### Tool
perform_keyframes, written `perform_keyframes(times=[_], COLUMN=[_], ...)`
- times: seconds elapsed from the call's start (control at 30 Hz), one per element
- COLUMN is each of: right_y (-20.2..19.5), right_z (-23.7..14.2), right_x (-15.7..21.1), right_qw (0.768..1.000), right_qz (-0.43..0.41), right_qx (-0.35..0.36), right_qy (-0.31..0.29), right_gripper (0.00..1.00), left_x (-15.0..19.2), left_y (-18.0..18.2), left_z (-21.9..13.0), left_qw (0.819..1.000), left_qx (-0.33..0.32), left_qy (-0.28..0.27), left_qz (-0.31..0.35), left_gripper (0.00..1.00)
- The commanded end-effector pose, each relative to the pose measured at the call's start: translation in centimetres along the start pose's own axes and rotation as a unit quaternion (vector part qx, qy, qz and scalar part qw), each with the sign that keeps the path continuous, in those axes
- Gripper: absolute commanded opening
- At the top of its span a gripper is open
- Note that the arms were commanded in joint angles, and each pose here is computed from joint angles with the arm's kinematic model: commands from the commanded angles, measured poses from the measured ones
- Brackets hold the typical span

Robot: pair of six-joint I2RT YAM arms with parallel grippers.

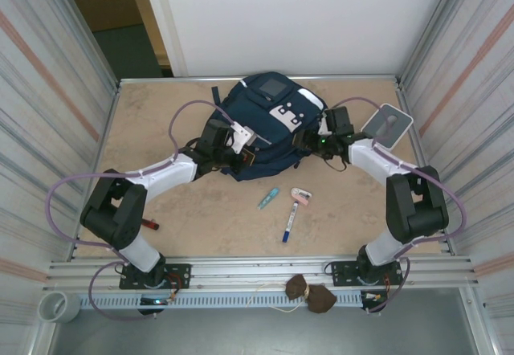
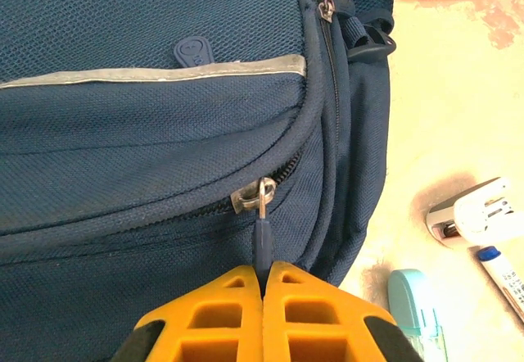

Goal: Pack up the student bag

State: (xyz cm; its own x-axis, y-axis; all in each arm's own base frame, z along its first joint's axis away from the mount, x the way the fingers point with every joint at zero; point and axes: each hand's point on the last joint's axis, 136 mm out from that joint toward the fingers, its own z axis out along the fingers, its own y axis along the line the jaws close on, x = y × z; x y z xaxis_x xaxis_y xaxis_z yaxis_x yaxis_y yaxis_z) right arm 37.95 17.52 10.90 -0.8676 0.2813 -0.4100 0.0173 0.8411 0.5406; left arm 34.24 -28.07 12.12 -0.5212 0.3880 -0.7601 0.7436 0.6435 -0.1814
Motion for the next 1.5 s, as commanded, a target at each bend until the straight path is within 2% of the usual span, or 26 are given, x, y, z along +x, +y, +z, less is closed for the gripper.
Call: perform_keyframes(times=[0.0, 0.27, 0.7, 0.87, 1.03, 1.17, 1.2, 1.33, 1.47], right_y=[2.0, 0.0, -0.6, -0.8, -1.0, -1.3, -1.2, -1.1, -0.4], right_z=[0.5, 2.7, 3.4, 3.3, 2.8, 2.3, 2.3, 3.2, 4.5], right_x=[2.0, 3.4, 3.9, 4.2, 4.2, 3.9, 3.8, 3.7, 3.1], right_qw=[1.000, 0.999, 0.998, 0.998, 0.998, 0.998, 0.998, 0.998, 0.999], right_qz=[-0.004, 0.002, -0.005, -0.005, -0.002, 0.004, 0.007, 0.019, 0.023], right_qx=[-0.015, 0.051, 0.059, 0.060, 0.061, 0.069, 0.067, 0.064, 0.044], right_qy=[0.010, 0.000, 0.013, 0.014, 0.009, -0.004, -0.007, -0.005, -0.003], right_gripper=[0.65, 0.62, 0.62, 0.61, 0.62, 0.65, 0.66, 0.69, 0.67], left_x=[-1.2, 0.8, 1.9, 1.7, 1.6, 1.2, 0.9, 0.0, -0.5], left_y=[0.6, 1.7, 2.4, 2.8, 3.2, 3.1, 3.0, 2.1, 1.5], left_z=[-0.4, 0.9, 3.0, 3.4, 3.7, 3.3, 3.1, 2.2, 1.6], left_qw=[0.999, 0.997, 0.993, 0.992, 0.991, 0.992, 0.992, 0.995, 0.996], left_qx=[-0.019, -0.065, -0.091, -0.097, -0.107, -0.109, -0.106, -0.090, -0.080], left_qy=[-0.024, 0.034, 0.074, 0.072, 0.073, 0.063, 0.056, 0.027, 0.014], left_qz=[0.011, 0.023, 0.029, 0.026, 0.029, 0.033, 0.033, 0.033, 0.038], left_gripper=[0.00, 0.00, 0.16, 0.17, 0.15, 0.01, 0.00, 0.00, 0.00])
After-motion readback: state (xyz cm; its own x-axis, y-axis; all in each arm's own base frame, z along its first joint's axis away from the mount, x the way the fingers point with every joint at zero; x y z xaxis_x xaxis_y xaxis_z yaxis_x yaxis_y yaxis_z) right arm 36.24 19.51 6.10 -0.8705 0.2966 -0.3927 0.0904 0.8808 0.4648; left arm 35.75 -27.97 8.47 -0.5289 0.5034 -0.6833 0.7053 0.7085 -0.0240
